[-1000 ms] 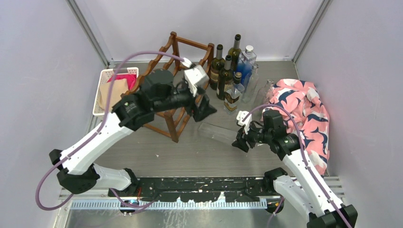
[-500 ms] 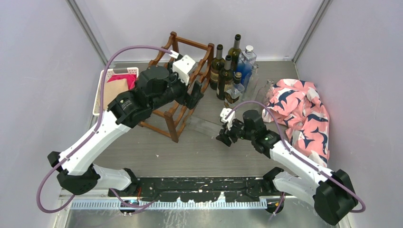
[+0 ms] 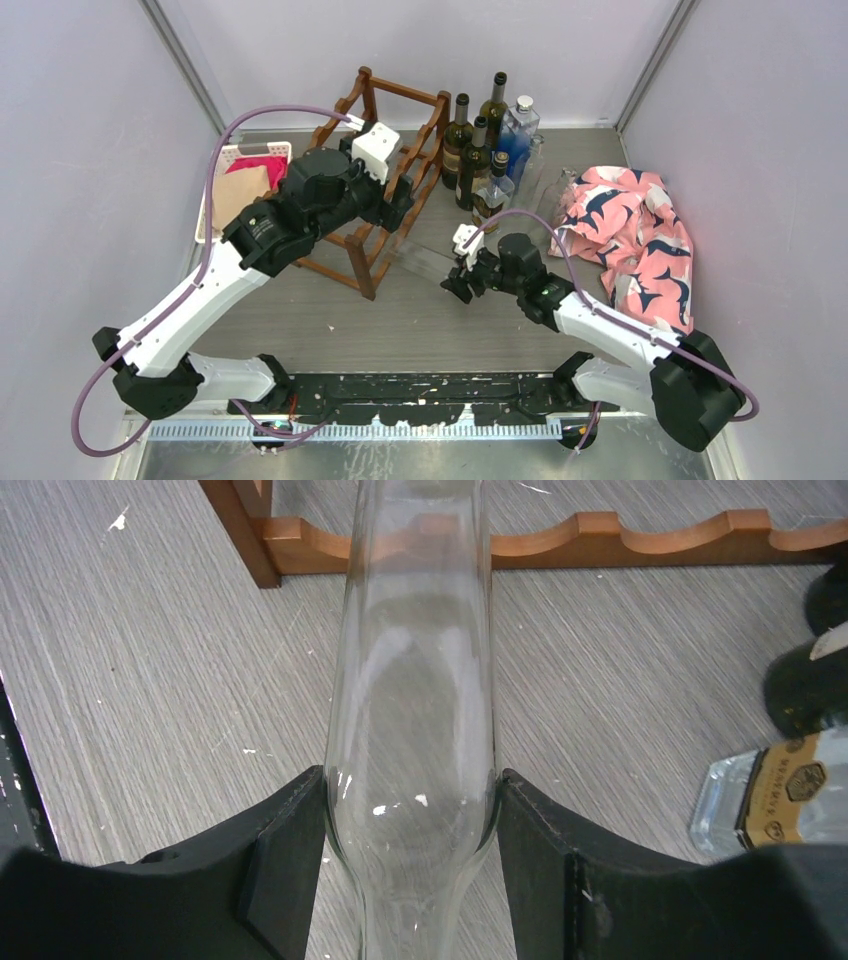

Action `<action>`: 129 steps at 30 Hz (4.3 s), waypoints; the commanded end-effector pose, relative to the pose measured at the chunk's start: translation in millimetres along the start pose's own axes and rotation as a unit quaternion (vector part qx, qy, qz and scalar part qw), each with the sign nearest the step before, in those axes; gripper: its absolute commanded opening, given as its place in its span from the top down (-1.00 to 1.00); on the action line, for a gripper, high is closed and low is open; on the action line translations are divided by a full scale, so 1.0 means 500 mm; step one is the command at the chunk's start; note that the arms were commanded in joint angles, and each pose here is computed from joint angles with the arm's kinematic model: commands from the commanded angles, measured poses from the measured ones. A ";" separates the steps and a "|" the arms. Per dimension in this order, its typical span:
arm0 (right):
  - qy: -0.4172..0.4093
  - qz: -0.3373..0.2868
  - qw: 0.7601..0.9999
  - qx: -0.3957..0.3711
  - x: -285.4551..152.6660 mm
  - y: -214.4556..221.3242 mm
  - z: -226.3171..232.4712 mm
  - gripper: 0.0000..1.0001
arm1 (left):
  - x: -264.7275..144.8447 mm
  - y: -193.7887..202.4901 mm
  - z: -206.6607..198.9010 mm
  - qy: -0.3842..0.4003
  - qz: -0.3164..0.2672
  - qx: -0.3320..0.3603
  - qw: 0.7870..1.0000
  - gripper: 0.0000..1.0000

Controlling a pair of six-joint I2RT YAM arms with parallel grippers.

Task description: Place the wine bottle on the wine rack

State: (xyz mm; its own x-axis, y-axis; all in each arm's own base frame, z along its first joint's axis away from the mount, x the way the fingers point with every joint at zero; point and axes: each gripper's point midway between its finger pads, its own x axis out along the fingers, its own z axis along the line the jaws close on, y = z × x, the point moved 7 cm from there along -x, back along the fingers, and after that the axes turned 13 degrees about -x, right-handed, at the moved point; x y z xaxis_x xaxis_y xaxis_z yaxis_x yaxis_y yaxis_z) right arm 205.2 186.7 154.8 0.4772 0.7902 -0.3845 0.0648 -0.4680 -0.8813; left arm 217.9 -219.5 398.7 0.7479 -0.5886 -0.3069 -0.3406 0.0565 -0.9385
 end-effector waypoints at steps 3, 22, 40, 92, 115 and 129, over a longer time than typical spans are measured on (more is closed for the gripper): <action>0.023 -0.103 0.994 -0.027 0.030 -0.082 -0.016 0.98 | -0.021 -0.041 0.016 -0.019 -0.060 -0.007 0.998 -0.60; 0.036 -0.169 0.985 0.004 0.173 -0.110 -0.005 0.98 | -0.044 -0.010 0.041 -0.055 -0.054 -0.019 0.997 -0.58; 0.034 -0.226 0.973 -0.044 0.294 -0.101 -0.003 0.98 | -0.025 -0.002 0.073 -0.086 -0.052 -0.019 0.995 -0.56; 0.039 -0.258 0.962 -0.076 0.406 -0.101 -0.015 0.09 | 0.003 0.008 0.134 -0.079 -0.016 -0.030 0.996 -0.55; 0.049 -0.264 0.959 -0.088 0.384 -0.108 -0.014 -0.80 | -0.015 -0.001 0.128 -0.072 -0.027 -0.042 0.996 -0.55; 0.033 -0.255 0.960 -0.112 0.297 -0.100 0.009 -0.85 | -0.021 -0.010 0.114 -0.048 -0.042 -0.066 0.996 -0.54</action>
State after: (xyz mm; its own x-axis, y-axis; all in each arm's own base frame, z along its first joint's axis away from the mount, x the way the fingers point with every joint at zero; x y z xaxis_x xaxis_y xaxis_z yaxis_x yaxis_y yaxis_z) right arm 274.4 334.0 103.5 0.4080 0.9130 -0.0002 0.3875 -0.1733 -0.9054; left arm 250.4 -168.2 375.0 0.8154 -0.4682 -0.3403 -0.3970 -0.0245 -0.9175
